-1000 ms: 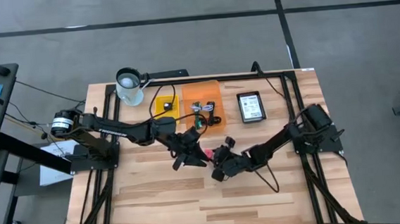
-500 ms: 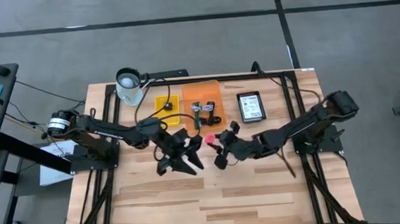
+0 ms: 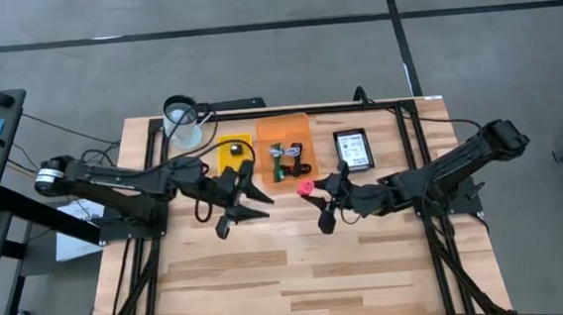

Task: Pick and place items into bin
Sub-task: Put the pink charger adapter into the yellow bin

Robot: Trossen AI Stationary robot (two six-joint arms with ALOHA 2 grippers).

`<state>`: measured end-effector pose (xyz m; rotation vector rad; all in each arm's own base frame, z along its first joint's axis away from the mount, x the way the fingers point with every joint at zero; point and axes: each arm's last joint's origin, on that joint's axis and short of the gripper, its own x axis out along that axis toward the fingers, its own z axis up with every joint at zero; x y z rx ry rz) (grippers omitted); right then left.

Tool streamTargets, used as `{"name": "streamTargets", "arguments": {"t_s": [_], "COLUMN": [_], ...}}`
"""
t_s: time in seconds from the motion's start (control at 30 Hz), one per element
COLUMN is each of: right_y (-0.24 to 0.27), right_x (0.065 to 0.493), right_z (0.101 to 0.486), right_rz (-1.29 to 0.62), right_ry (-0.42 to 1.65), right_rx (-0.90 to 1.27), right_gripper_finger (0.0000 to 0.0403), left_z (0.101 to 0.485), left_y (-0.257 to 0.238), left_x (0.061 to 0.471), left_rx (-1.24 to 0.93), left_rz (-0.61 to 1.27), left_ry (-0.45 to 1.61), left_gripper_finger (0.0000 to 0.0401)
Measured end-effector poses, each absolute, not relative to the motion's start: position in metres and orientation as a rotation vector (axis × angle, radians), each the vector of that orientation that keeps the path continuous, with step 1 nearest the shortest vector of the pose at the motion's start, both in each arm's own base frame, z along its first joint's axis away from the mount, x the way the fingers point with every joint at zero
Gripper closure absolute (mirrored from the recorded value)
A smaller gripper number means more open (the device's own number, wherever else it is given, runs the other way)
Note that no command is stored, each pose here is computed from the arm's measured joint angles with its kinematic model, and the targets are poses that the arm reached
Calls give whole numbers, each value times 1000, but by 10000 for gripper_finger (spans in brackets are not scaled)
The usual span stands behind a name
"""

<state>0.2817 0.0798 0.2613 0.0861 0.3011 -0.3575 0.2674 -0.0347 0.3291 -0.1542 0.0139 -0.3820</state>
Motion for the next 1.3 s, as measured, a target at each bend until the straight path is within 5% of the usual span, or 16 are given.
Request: {"name": "streamTargets", "arguments": {"t_s": [0.37,0.73,1.3], "right_y": [85,87,79], "right_x": [275,280,282], "right_z": [283,295,291], "right_rz": [-197,-63,-14], "right_ry": [250,257,310], "right_rx": [107,48,52], "right_gripper_finger": [263,262,262], "left_z": [326,308,311], "left_y": [-20,-10,-23], "left_x": [265,283,292], "left_rx": [12,-67,-72], "left_rz": [-66,-147,-191], "left_ry": [55,102,-1], "left_gripper_finger": [257,254,181]}}
